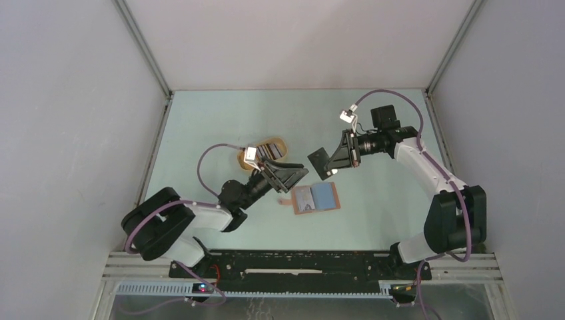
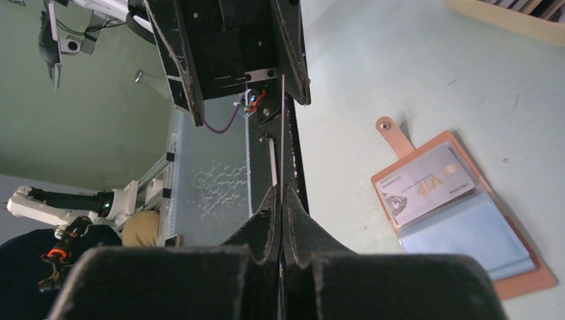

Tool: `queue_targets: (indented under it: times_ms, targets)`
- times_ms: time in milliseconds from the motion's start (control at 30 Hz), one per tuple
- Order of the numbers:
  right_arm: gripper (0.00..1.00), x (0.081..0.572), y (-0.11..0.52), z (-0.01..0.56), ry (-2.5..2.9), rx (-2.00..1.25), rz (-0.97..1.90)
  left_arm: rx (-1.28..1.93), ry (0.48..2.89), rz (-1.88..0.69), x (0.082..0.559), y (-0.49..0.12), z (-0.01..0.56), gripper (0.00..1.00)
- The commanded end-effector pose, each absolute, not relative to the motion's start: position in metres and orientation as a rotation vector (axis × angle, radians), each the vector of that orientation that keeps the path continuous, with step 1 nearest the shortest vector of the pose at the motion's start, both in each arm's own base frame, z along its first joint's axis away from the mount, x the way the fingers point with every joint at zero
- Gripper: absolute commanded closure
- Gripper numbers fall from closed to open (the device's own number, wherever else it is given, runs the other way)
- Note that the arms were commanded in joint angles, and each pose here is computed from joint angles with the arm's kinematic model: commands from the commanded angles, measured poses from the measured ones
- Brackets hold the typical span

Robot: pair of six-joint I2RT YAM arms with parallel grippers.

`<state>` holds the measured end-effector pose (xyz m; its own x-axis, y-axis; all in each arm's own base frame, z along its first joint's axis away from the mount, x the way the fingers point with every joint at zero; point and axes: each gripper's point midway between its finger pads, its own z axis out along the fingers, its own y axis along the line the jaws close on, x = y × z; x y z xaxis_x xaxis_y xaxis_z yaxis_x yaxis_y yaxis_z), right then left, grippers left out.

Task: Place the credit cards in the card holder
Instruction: Insert the credit card into the card holder.

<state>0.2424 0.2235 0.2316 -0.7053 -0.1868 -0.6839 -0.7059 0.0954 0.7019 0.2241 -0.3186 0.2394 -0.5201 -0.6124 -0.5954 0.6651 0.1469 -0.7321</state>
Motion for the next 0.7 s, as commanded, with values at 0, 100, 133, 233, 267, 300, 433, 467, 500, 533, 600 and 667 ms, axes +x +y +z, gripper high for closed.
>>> queue_targets:
  times_ms: [0,100,133,233,267,300,433,467,500,533,600,667]
  targets:
    - [1.0,0.235,0.233,0.238,1.91,-0.916,1.702,0.004,1.303,-1.656,0.229,-0.326,0.272,0.35]
    - [1.0,0.233,0.237,0.237,1.909,-0.928,1.719,-0.012,1.318,-1.672,0.233,-0.331,0.269,0.41]
    - [1.0,0.232,0.237,0.237,1.909,-0.931,1.722,-0.015,1.323,-1.679,0.233,-0.333,0.269,0.43]
    - [1.0,0.232,0.239,0.236,1.91,-0.936,1.723,-0.027,1.339,-1.689,0.235,-0.337,0.265,0.49]
    - [1.0,0.231,0.239,0.236,1.912,-0.938,1.725,-0.027,1.341,-1.692,0.235,-0.338,0.265,0.51]
    - [1.0,0.231,0.24,0.235,1.912,-0.94,1.724,-0.026,1.339,-1.696,0.235,-0.338,0.266,0.53]
    - [1.0,0.232,0.241,0.234,1.917,-0.941,1.723,-0.014,1.341,-1.706,0.233,-0.342,0.266,0.6]
    - [1.0,0.231,0.241,0.233,1.919,-0.94,1.724,-0.014,1.345,-1.708,0.233,-0.343,0.265,0.6]
    - [1.0,0.232,0.241,0.232,1.922,-0.94,1.725,-0.013,1.344,-1.709,0.233,-0.344,0.265,0.61]
    - [1.0,0.232,0.242,0.232,1.924,-0.94,1.725,-0.012,1.348,-1.71,0.232,-0.345,0.264,0.62]
    - [1.0,0.232,0.242,0.23,1.93,-0.939,1.726,-0.013,1.35,-1.71,0.233,-0.345,0.264,0.64]
    - [1.0,0.232,0.243,0.23,1.931,-0.94,1.727,-0.009,1.354,-1.711,0.232,-0.346,0.262,0.68]
